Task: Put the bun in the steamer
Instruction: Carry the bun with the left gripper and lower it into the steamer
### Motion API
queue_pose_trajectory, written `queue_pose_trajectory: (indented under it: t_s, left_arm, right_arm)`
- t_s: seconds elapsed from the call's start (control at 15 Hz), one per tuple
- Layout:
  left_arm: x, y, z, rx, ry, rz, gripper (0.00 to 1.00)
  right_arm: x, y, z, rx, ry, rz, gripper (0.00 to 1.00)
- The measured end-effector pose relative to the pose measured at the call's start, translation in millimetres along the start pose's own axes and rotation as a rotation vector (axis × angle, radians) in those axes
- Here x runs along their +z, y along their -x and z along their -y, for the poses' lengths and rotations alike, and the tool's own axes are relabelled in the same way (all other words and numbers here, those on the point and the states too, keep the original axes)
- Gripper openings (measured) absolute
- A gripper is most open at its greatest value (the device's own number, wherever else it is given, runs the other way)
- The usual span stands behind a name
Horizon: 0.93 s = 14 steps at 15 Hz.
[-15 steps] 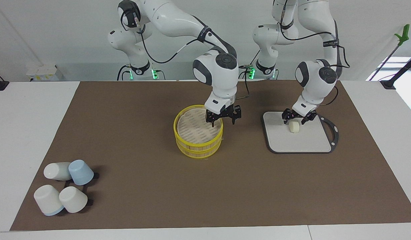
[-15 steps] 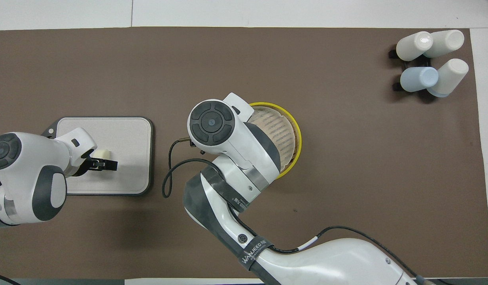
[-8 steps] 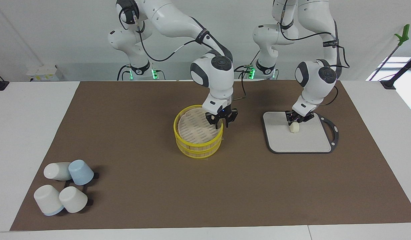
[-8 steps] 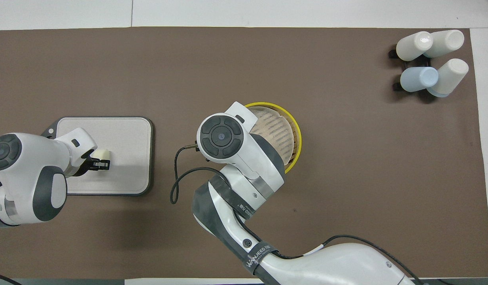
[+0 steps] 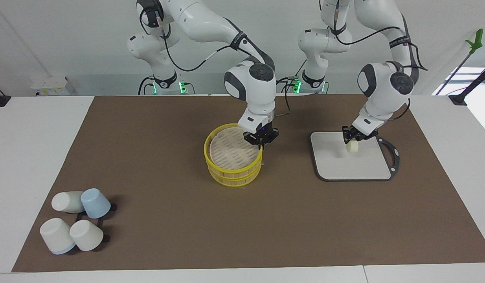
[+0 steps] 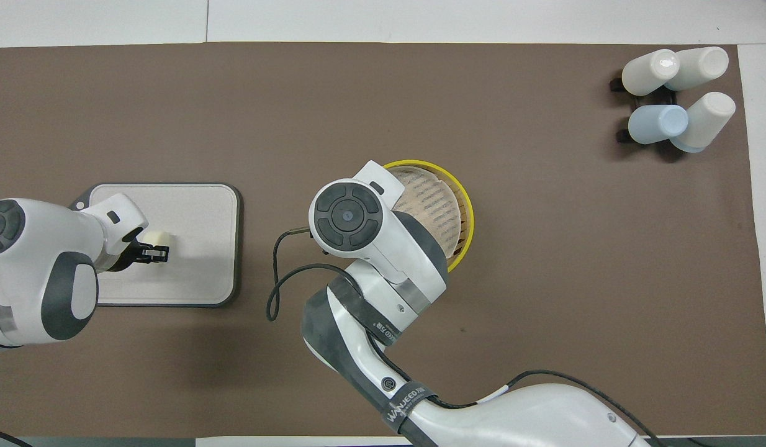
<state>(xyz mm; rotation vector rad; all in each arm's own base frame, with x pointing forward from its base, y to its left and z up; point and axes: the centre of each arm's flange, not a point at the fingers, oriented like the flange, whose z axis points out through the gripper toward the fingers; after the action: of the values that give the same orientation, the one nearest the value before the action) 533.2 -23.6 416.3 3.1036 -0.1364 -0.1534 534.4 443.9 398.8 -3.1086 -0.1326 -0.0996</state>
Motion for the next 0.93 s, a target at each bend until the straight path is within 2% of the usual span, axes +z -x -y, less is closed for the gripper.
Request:
queue_pose_trajectory:
  t_s: [0.13,0.27,0.47,0.67,0.8,0.93]
  left_arm:
    - [-61.9,-6.2,-21.3,-0.050,0.004,0.004,0.35]
    - [-109.1,-4.8,-44.0,-0.100,0.021,-0.005,0.35]
    - [-136.8,-2.7,-110.3,-0.215,0.040,-0.051,0.35]
    - [-115.7,1.1,-232.7,-0.331,0.080,-0.126,0.35]
    - [-69.6,4.0,-318.7,-0.375,0.112,-0.154,0.35]
    - [-5.6,9.9,-382.0,-0.373,0.126,-0.162,0.35]
  right_arm:
    - [-36.4,-19.1,-30.6,-0.046,0.051,0.054,0.08]
    - [-68.6,-46.5,-100.0,-0.113,0.076,0.111,0.08]
    - [-89.9,-71.5,-228.8,-0.230,0.073,0.227,0.08]
    - [-88.1,-73.0,-288.5,-0.289,0.063,0.312,0.08]
    - [-86.0,-73.0,-301.5,-0.320,0.066,0.330,0.08]
    - [-81.8,-73.4,-315.5,-0.342,0.063,0.342,0.08]
